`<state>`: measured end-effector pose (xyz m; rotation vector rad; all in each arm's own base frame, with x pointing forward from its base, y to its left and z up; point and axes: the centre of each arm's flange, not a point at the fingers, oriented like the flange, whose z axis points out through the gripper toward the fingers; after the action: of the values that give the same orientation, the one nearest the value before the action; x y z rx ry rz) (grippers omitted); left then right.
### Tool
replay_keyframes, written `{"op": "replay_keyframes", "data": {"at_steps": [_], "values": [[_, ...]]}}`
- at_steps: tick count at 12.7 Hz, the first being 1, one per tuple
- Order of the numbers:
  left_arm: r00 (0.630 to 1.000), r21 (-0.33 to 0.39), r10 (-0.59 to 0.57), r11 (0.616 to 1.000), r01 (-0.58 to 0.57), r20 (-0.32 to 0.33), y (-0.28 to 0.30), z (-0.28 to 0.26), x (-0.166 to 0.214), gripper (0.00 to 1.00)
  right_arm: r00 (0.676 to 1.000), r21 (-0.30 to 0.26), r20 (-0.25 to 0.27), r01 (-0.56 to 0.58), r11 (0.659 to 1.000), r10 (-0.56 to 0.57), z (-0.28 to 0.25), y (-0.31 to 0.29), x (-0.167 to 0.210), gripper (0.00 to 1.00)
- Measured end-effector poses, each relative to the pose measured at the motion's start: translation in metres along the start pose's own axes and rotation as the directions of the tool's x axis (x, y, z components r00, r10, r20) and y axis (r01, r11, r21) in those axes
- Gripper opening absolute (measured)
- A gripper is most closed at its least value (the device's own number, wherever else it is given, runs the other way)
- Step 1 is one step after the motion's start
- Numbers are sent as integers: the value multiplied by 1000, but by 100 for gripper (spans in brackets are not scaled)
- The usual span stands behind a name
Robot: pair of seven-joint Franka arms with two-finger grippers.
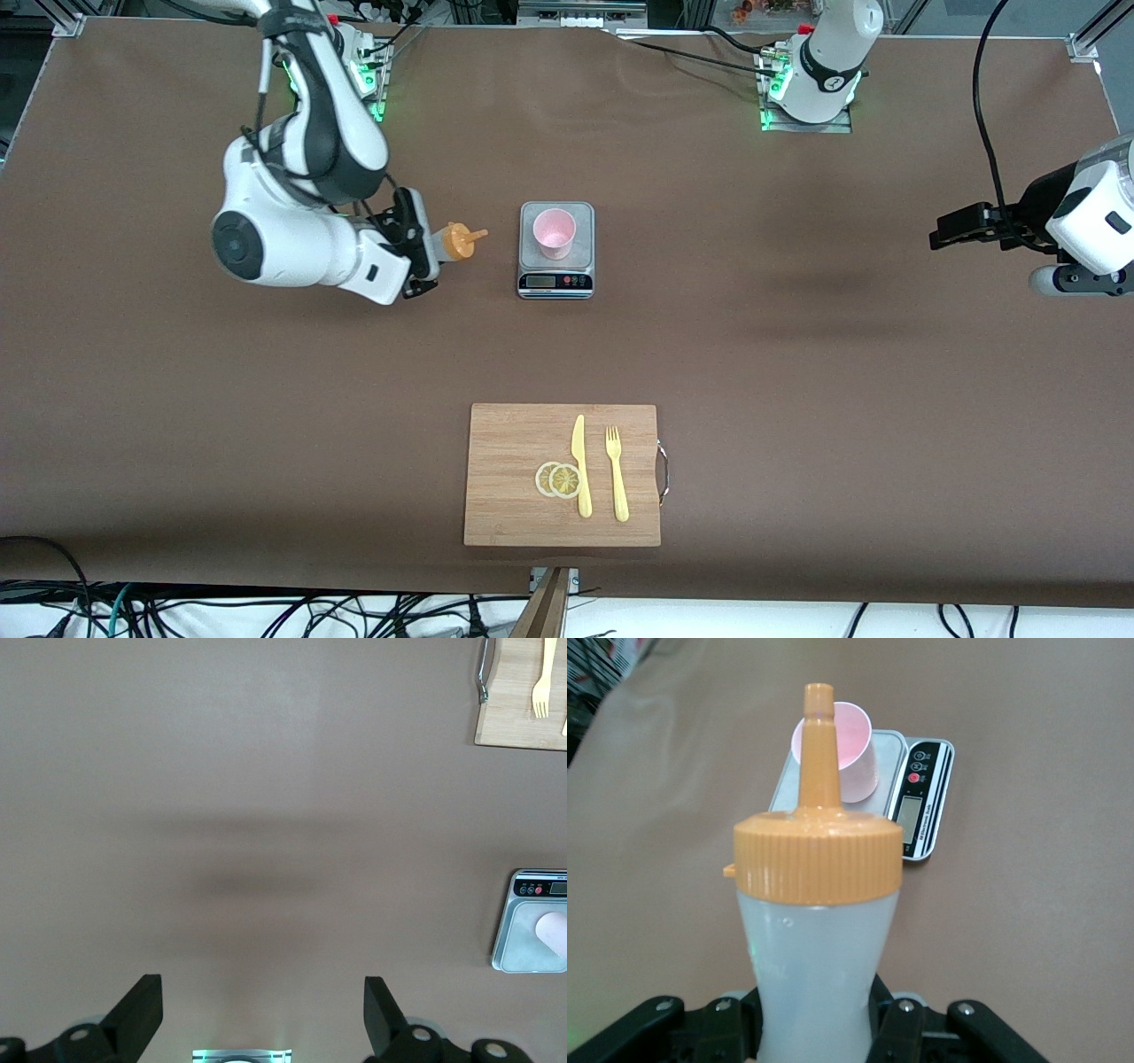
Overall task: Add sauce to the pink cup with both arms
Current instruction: 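Carry the squeeze bottle back and set it upright on the table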
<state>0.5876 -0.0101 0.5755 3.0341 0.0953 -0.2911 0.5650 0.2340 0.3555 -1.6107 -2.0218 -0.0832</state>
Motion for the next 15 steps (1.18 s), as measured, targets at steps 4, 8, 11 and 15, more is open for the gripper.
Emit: {"op": "replay_keyframes", "data": {"at_steps": [4,8,11,15], "values": [[1000,0,0,1000,0,0,0,0,0,100,968,25,-236,97,995,-88,-13,-2,-94,32],[1000,0,0,1000,0,0,0,0,0,100,878,16,-448,195,981,-167,-2,-13,-181,32],[1000,0,0,1000,0,0,0,0,0,100,779,-10,-595,239,971,-198,26,-22,-237,32],[1000,0,0,1000,0,0,0,0,0,100,679,-48,-700,264,963,-221,66,-30,-305,32]]}}
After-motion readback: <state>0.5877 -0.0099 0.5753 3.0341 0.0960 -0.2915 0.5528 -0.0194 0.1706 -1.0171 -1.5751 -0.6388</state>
